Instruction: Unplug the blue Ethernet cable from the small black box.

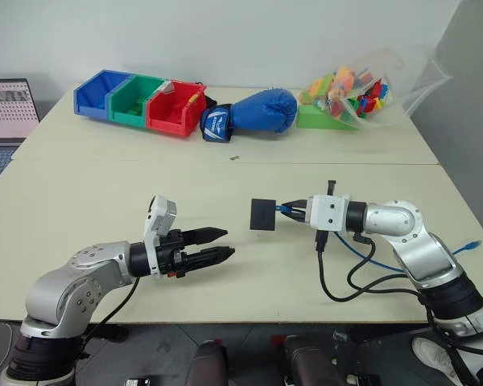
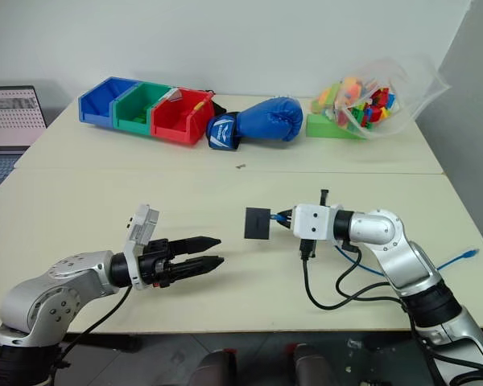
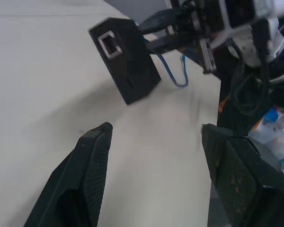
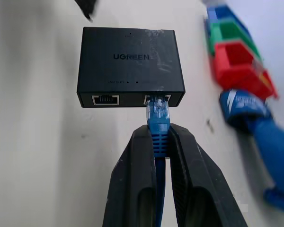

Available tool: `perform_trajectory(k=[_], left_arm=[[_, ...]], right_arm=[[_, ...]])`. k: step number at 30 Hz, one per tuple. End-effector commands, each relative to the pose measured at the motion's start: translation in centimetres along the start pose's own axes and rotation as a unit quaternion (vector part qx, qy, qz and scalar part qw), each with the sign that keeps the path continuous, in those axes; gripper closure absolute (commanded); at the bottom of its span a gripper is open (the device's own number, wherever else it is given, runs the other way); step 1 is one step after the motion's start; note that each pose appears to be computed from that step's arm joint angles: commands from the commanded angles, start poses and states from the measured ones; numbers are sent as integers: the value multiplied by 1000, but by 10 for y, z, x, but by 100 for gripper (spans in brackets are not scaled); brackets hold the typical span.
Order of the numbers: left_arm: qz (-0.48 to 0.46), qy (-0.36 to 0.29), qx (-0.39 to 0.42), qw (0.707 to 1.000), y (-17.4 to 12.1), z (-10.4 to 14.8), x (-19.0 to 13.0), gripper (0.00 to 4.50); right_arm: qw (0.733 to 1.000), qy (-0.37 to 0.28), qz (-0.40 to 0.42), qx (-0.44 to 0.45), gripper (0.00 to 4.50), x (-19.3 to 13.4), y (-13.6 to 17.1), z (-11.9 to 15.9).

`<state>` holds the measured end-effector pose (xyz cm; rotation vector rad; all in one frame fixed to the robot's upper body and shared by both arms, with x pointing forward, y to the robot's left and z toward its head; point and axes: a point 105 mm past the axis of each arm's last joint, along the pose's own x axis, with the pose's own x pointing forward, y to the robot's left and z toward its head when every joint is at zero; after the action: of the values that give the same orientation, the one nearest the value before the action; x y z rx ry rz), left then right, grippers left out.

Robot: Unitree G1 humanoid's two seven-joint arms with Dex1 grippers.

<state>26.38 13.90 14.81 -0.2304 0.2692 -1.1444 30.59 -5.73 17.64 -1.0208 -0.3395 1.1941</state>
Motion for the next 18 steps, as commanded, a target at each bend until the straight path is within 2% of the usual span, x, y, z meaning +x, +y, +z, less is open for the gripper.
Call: perform_trajectory(k=[1, 11, 13, 15, 18], left_arm=[[5, -41, -17, 999, 0, 15, 6, 130], [-9, -62, -68, 996, -8, 15, 17, 130], [-11, -68, -73, 995, -8, 17, 15, 167], [-16, -71, -80, 994, -8, 18, 14, 185], [-19, -75, -85, 993, -8, 20, 13, 257]], right_arm=[[996, -34, 1, -81, 437, 5, -9, 22], [991, -51, 5, -123, 437, 11, -10, 34], [991, -52, 4, -127, 437, 11, -10, 35], [990, -54, 1, -131, 437, 11, -10, 36], [989, -56, -1, -134, 437, 12, -11, 36]])
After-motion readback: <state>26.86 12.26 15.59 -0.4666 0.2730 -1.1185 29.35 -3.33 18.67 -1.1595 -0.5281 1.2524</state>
